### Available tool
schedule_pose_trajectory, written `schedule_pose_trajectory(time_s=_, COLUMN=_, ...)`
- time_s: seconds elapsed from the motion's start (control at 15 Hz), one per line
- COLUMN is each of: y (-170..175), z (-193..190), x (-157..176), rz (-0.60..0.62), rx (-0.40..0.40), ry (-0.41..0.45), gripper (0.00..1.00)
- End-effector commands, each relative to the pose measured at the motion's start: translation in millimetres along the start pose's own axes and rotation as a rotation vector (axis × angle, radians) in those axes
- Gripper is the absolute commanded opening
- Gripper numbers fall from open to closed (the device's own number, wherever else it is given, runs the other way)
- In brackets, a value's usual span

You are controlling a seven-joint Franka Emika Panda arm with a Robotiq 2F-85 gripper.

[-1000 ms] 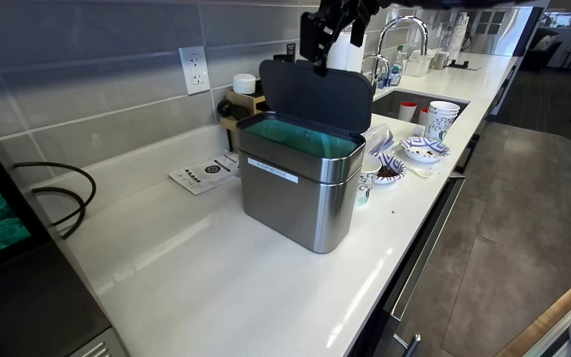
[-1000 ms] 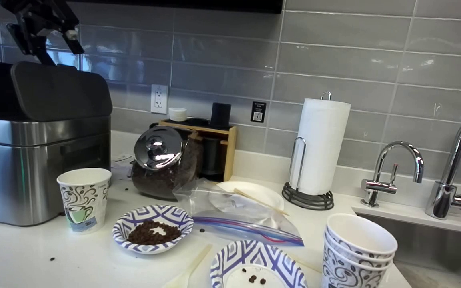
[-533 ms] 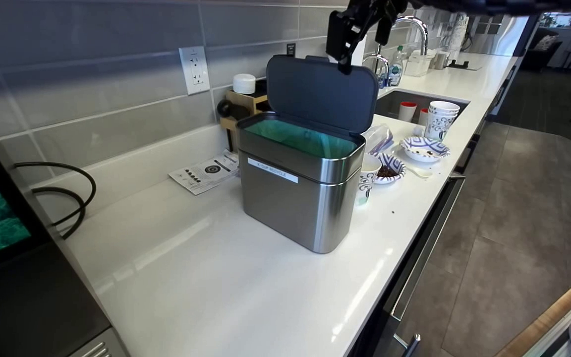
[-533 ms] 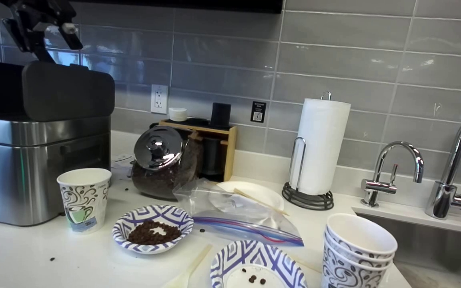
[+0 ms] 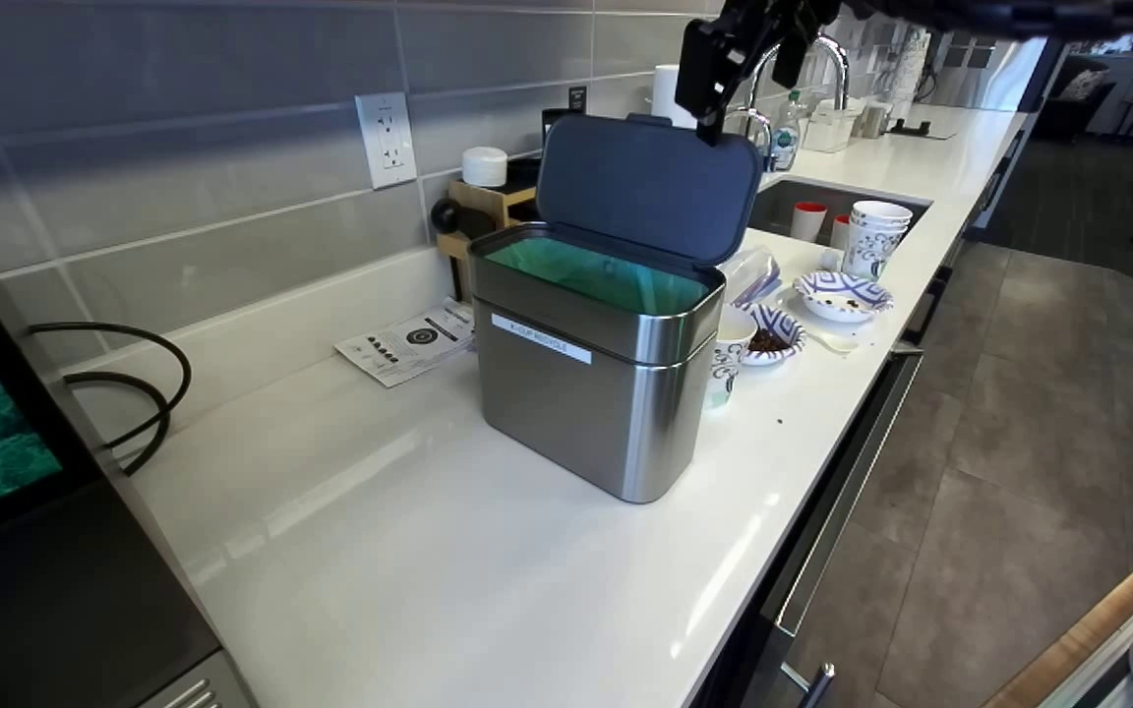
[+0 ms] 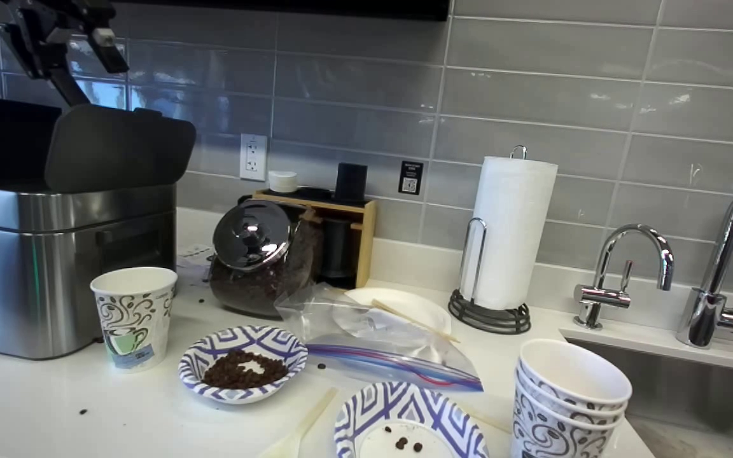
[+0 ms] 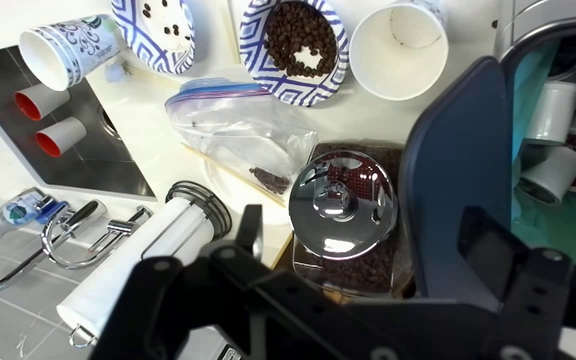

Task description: Open the silver bin.

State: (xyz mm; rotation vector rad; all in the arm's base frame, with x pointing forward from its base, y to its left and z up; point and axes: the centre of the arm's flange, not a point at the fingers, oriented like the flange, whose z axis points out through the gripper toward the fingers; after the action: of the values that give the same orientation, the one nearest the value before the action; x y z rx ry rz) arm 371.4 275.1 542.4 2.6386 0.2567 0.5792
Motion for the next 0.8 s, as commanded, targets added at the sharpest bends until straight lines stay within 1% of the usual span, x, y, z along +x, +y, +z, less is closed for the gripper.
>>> schedule_pose_trajectory(time_s=0.0, y=3.8, z=3.8, x=-13.1, rz=0.027, rx=0.026, ry=0.019, gripper=1.00)
schedule_pose_trajectory(time_s=0.13, y=4.8, z=1.3, x=-12.9, rz=0.047, rx=0.044, ry=0.032, gripper=1.00)
schedule_pose_trajectory(time_s=0.2, y=5.4, z=-0.6, x=-12.3, rz=0.063, rx=0.071, ry=0.050, gripper=1.00)
schedule_pose_trajectory(time_s=0.4, y=7.0, z=-8.4, x=-10.0, rz=0.167, rx=0.214, ry=0.080, gripper=1.00)
schedule_pose_trajectory(time_s=0.53, y=10.4, z=-16.6, x=-9.6, rz=0.194, rx=0.262, ry=0.074, gripper=1.00)
schedule_pose_trajectory(time_s=0.73, y=18.0, z=-32.5, x=-15.5, rz=0.208, rx=0.316, ry=0.039, gripper=1.00)
